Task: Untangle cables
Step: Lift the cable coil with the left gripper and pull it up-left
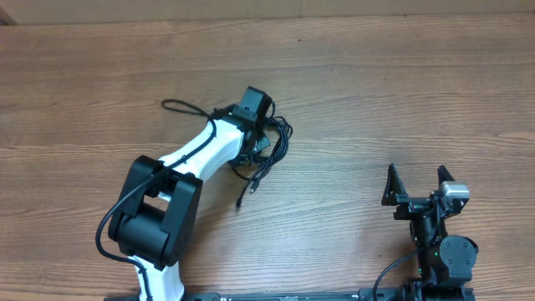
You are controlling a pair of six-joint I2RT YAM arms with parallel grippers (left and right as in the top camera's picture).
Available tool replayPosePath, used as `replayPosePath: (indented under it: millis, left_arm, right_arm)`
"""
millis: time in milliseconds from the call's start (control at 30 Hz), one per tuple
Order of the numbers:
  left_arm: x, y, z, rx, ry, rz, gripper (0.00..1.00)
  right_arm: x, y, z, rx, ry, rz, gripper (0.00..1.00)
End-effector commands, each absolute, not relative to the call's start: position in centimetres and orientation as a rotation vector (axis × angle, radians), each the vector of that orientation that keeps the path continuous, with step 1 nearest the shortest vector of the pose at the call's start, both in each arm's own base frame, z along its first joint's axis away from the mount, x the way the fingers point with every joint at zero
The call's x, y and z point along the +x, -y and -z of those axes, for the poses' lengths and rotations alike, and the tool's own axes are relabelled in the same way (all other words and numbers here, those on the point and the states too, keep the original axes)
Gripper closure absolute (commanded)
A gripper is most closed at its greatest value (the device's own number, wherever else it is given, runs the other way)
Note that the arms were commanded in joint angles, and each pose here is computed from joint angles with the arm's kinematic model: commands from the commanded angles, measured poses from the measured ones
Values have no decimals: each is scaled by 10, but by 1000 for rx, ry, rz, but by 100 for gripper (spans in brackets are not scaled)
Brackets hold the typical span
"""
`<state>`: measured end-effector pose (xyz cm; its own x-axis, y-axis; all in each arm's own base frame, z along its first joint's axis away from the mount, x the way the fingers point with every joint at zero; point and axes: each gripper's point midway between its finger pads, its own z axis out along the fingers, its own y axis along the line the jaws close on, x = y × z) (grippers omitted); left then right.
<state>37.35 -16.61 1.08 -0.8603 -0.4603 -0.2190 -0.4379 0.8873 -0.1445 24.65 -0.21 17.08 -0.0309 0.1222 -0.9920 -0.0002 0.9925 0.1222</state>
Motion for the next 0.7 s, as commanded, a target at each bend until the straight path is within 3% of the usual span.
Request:
replayPosePath:
  millis: [0, 300, 667]
  left_arm:
    - [396, 176, -36, -388, -2811, 151, 96]
    - [405, 200, -103, 57, -2847, 237, 96]
    - [395, 205, -130, 230, -2883, 325, 96]
  right_arm:
    - [246, 1, -170, 90, -1593, -97, 0]
    - [246, 1, -170, 90, -1593, -97, 0]
    - [246, 1, -170, 90, -1593, -97, 0]
